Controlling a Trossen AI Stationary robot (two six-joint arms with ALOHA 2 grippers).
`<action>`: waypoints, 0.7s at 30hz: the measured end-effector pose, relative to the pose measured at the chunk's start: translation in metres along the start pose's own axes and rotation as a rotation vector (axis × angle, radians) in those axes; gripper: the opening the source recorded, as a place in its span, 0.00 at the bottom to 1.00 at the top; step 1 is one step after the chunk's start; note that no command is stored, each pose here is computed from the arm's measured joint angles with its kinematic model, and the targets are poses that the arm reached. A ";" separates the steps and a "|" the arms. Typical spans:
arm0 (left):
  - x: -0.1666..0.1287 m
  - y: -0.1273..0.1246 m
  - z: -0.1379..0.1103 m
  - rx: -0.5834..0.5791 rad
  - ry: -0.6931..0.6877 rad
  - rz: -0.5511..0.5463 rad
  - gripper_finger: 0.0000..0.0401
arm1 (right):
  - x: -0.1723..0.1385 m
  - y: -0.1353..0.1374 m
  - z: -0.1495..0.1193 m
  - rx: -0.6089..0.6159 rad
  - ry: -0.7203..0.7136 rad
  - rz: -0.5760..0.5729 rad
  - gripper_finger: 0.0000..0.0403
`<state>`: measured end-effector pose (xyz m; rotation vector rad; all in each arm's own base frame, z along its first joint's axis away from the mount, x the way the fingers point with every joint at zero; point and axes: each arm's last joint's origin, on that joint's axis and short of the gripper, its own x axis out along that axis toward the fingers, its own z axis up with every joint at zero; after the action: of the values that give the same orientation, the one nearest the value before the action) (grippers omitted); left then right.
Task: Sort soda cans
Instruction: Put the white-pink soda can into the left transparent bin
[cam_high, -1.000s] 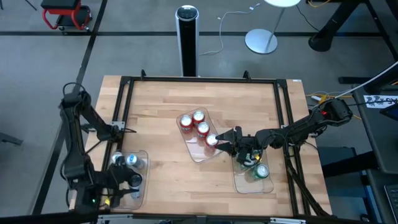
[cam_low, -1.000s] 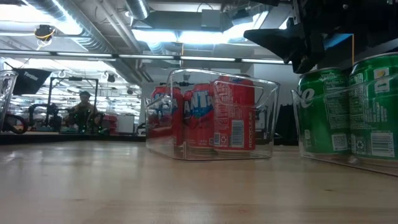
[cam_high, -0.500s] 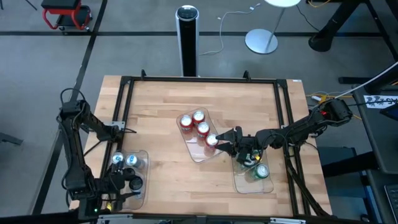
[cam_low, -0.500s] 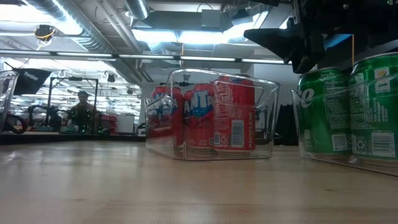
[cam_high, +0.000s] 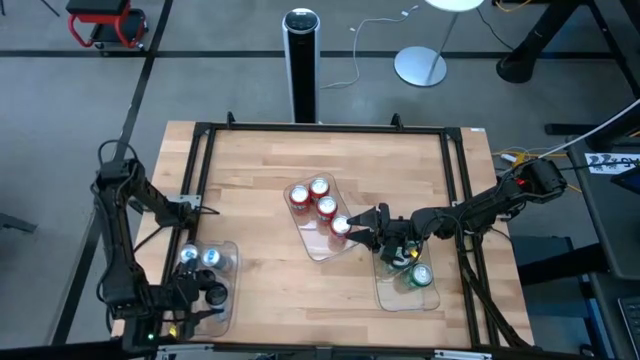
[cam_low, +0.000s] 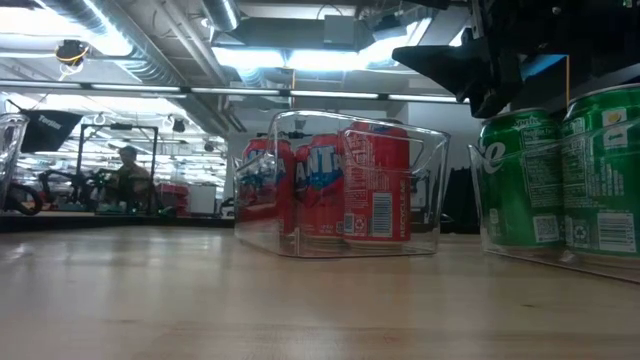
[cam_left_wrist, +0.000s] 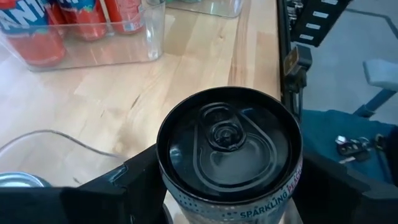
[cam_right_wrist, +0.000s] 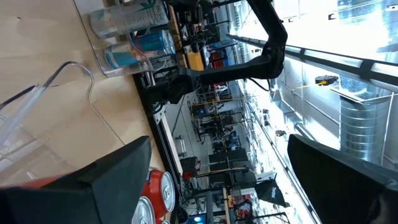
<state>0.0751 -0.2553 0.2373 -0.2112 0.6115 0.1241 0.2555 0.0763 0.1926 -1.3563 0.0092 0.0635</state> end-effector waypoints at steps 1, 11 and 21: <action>-0.003 0.001 -0.001 -0.001 0.003 -0.009 0.68 | 0.000 0.000 0.000 0.000 0.000 0.000 0.93; -0.010 0.006 0.000 -0.036 0.030 -0.016 0.69 | 0.000 0.000 0.000 0.000 0.000 0.000 0.93; -0.007 0.001 0.001 0.058 0.026 -0.041 0.69 | 0.000 0.000 0.000 0.001 0.000 -0.001 0.93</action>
<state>0.0701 -0.2538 0.2421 -0.1694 0.6360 0.0644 0.2554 0.0763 0.1927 -1.3551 0.0085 0.0631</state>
